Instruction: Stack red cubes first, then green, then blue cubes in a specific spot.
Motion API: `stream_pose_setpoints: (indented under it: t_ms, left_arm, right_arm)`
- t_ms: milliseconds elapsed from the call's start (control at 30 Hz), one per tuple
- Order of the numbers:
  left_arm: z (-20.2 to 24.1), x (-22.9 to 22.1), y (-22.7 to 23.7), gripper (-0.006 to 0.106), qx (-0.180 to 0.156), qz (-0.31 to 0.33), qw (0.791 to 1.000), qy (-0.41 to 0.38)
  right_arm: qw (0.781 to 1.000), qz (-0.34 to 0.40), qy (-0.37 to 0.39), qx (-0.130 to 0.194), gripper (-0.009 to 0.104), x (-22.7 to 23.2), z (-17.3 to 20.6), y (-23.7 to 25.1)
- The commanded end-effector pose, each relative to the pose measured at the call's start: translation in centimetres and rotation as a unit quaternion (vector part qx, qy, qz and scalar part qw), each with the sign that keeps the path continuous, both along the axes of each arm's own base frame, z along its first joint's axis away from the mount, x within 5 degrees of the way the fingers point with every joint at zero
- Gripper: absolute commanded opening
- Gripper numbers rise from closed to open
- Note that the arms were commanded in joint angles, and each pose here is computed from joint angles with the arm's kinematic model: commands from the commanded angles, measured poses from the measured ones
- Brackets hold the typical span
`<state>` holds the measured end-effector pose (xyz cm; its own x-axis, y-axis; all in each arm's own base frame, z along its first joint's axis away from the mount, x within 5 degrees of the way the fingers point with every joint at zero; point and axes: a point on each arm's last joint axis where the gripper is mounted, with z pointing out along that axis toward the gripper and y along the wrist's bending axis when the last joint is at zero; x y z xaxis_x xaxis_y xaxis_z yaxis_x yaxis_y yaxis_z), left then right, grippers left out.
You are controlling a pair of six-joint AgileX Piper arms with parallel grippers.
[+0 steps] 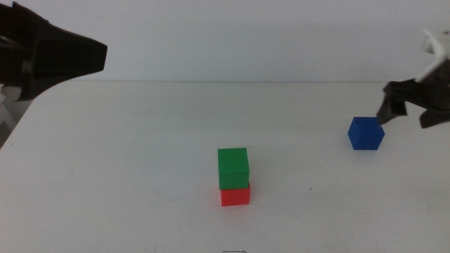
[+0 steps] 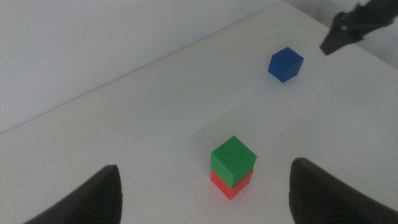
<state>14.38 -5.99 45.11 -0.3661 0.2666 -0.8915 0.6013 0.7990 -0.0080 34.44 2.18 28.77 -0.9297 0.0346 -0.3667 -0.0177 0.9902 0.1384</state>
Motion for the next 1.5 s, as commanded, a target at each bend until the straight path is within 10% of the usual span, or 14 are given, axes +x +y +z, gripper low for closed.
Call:
stream_pose_setpoints:
  t_ms: [0, 667, 800, 933, 1467]
  left_arm:
    - [1.4, -0.2, -0.1, 0.090, -0.032, 0.005, 0.999, -0.037]
    - [1.4, -0.2, -0.1, 0.090, -0.032, 0.005, 0.999, -0.037]
    - [1.4, -0.2, -0.1, 0.090, -0.032, 0.005, 0.999, -0.037]
    - [1.4, -0.2, -0.1, 0.090, -0.032, 0.005, 0.999, -0.037]
    - [1.4, -0.2, -0.1, 0.090, -0.032, 0.005, 0.999, -0.037]
  right_arm:
    - [1.000, 0.004, -0.017, -0.003, 0.094, 1.8, 1.6, -0.1]
    - [1.000, 0.004, 0.016, -0.020, 0.092, 10.9, -6.9, -0.2]
    - [0.999, 0.004, 0.019, -0.040, 0.071, 11.3, -7.9, -0.4]
    - [0.999, 0.000, 0.012, -0.046, 0.002, 11.0, -6.8, -0.6]
    - [0.997, -0.008, -0.002, -0.079, -0.001, -3.8, 3.9, 13.4]
